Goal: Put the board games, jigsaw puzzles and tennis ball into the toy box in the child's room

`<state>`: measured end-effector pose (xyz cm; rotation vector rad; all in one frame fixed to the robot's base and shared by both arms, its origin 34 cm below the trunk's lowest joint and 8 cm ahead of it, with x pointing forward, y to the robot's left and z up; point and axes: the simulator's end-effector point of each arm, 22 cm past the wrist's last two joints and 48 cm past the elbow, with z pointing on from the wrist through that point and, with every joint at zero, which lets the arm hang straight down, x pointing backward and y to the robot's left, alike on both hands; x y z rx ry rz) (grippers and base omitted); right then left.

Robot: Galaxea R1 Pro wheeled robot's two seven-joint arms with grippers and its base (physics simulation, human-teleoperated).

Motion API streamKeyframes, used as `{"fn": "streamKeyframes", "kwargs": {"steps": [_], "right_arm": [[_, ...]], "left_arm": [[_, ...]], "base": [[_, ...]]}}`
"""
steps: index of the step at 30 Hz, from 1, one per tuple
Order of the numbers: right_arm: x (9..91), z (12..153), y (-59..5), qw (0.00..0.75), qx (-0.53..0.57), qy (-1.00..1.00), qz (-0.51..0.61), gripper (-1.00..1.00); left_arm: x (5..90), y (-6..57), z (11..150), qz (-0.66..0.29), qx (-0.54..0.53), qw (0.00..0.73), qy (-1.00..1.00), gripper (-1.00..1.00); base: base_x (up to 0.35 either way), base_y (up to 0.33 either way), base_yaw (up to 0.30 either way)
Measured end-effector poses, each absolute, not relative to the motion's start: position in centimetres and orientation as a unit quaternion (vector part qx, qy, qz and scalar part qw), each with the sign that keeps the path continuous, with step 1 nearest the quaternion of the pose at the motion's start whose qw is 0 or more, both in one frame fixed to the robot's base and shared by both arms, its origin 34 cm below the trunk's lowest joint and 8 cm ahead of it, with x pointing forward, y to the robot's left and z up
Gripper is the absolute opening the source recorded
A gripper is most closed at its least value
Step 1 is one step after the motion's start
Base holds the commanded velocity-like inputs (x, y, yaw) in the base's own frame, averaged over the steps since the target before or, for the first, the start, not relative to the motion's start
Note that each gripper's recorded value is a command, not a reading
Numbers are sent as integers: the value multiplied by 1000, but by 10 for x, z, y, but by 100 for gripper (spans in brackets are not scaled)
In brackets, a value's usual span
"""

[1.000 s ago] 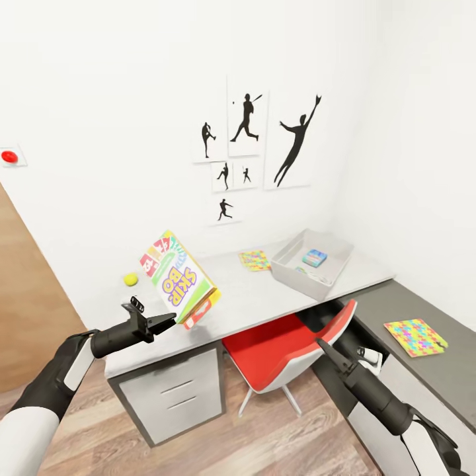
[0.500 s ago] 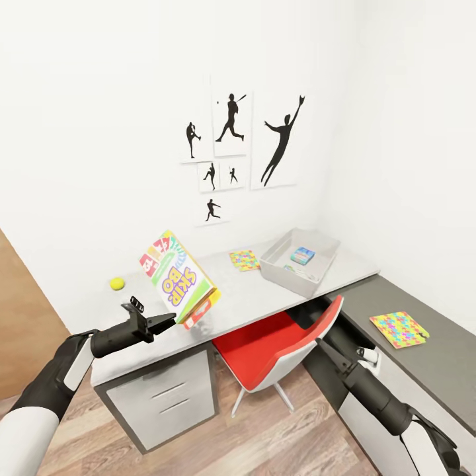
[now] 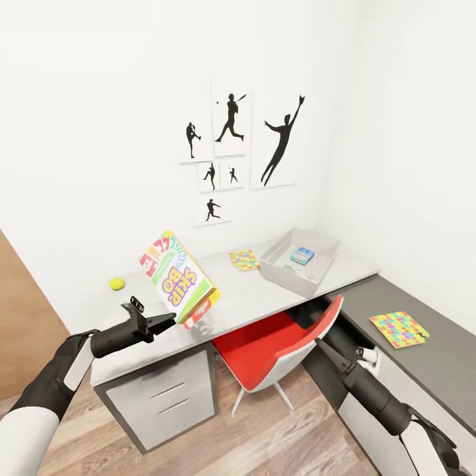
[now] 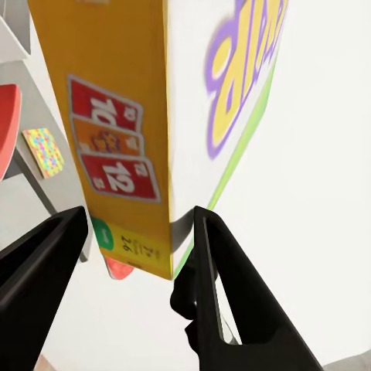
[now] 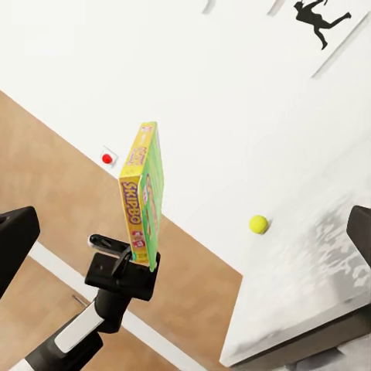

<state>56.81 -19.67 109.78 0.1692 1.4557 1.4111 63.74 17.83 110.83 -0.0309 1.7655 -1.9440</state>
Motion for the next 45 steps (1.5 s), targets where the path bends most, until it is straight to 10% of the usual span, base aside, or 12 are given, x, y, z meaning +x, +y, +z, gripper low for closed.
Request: {"fn": "streamKeyframes", "kwargs": {"steps": [45], "right_arm": [[573, 1099, -199, 531, 83, 617, 575, 100]], "left_arm": [[637, 183, 1124, -717, -7, 269, 643, -100]], "base": [[21, 2, -162]]}}
